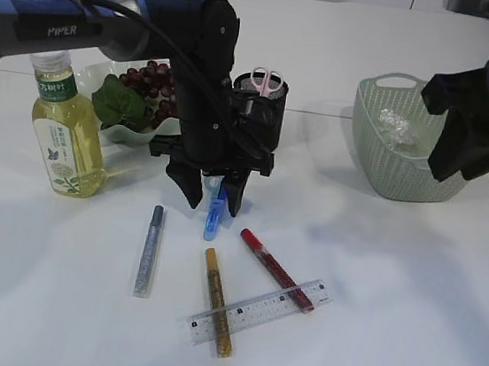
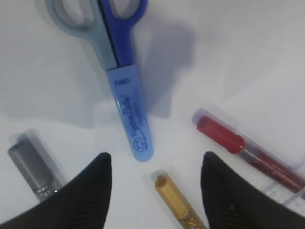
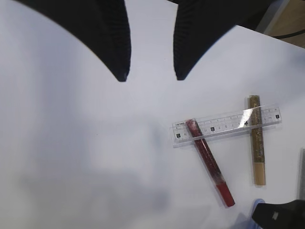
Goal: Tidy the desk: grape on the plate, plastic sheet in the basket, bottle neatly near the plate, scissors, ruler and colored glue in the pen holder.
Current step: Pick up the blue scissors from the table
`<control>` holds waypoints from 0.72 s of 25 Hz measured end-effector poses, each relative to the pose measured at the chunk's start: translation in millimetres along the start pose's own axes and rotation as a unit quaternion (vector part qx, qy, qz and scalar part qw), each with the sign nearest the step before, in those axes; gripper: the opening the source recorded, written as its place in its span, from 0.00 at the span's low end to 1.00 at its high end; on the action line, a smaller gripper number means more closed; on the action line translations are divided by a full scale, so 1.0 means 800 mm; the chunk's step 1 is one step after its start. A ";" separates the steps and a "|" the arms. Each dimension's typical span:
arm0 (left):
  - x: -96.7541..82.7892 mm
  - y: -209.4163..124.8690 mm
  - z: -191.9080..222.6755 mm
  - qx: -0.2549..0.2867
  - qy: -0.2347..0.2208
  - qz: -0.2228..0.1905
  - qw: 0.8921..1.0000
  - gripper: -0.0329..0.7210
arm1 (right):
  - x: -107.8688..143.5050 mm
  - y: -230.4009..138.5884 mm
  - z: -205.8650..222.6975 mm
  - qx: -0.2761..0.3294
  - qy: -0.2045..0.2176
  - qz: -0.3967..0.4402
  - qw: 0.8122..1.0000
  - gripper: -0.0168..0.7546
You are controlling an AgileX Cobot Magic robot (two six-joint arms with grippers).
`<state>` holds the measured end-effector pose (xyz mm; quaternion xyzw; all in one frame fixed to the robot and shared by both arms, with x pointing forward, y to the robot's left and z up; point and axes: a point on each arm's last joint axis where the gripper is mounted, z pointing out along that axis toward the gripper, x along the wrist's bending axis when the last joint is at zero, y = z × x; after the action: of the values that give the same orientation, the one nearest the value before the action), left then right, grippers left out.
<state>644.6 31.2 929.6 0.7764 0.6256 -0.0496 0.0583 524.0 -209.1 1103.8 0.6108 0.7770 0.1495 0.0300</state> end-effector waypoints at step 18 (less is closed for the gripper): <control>0.027 0.010 0.029 0.020 -0.004 -0.031 0.999 0.62 | 0.000 0.000 0.000 0.000 0.000 0.000 1.000 0.36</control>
<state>656.8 46.5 904.0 0.7571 0.6483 -0.0675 0.0438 524.0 -209.1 1103.8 0.6108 0.7770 0.1495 0.0300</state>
